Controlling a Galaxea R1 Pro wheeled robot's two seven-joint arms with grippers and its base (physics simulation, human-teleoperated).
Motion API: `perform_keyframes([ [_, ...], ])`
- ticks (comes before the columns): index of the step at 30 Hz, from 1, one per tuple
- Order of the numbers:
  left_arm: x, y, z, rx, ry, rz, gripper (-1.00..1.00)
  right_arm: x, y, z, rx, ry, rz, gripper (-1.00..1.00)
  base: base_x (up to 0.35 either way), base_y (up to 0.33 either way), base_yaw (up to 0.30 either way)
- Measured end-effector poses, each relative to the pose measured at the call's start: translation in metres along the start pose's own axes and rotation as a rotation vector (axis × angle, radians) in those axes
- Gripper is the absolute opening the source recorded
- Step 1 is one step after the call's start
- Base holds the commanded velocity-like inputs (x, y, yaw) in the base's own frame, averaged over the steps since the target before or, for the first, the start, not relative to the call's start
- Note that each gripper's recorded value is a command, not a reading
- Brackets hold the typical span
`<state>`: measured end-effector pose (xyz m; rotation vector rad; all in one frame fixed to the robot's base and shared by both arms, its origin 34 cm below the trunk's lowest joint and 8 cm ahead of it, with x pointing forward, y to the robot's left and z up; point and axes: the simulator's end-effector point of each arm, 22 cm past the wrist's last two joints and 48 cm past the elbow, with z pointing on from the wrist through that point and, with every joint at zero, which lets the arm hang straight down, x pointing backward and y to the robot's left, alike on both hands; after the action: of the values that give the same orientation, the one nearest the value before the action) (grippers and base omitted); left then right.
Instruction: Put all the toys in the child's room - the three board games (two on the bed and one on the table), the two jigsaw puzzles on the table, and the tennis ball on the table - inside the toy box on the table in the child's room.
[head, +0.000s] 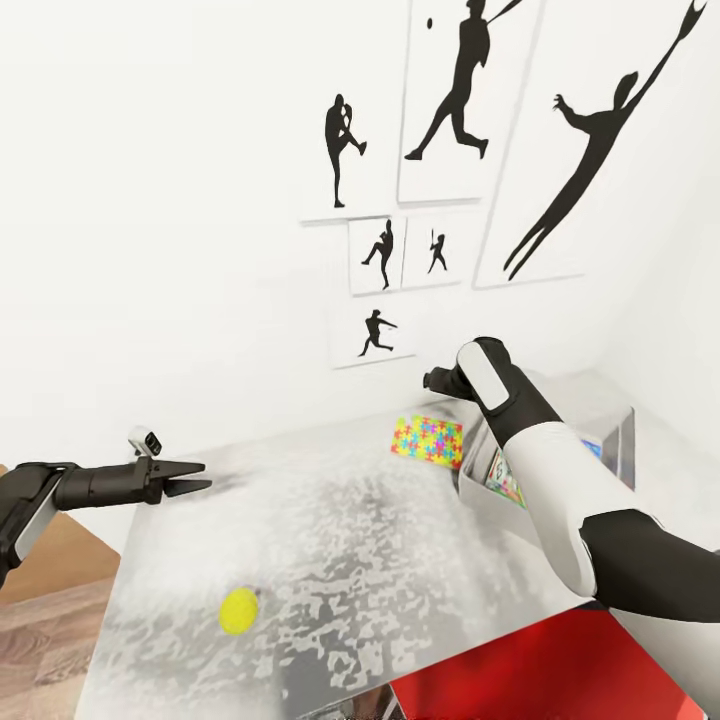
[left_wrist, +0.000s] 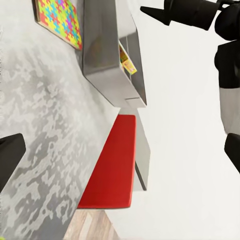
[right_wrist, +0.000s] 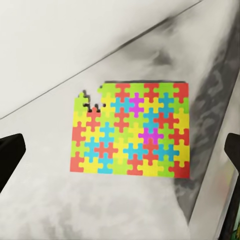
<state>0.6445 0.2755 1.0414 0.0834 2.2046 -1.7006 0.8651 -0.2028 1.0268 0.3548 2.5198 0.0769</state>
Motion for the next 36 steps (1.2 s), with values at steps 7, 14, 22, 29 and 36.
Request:
perform_keyframes([
  [7, -0.008, 0.002, -0.009, -0.006, -0.027, 0.005, 1.00, 0.004, -0.001, 0.007, 0.002, 0.010, 0.000, 1.00, 0.000, 0.000, 0.000],
  [14, -0.011, 0.004, -0.014, -0.001, -0.041, 0.002, 1.00, 0.007, -0.002, 0.013, 0.007, 0.018, -0.001, 1.00, 0.000, 0.000, 0.000],
  [22, -0.010, 0.009, -0.013, -0.001, -0.039, -0.010, 1.00, 0.008, -0.002, 0.020, 0.009, 0.025, -0.001, 1.00, 0.000, 0.000, 0.000],
  [29, -0.009, 0.015, -0.013, -0.005, -0.036, -0.020, 1.00, 0.013, -0.004, 0.027, 0.013, 0.036, -0.001, 1.00, 0.000, 0.000, 0.000],
  [36, -0.008, 0.022, -0.014, -0.013, -0.034, -0.030, 1.00, 0.017, -0.005, 0.034, 0.017, 0.047, -0.001, 1.00, 0.000, 0.000, 0.000],
])
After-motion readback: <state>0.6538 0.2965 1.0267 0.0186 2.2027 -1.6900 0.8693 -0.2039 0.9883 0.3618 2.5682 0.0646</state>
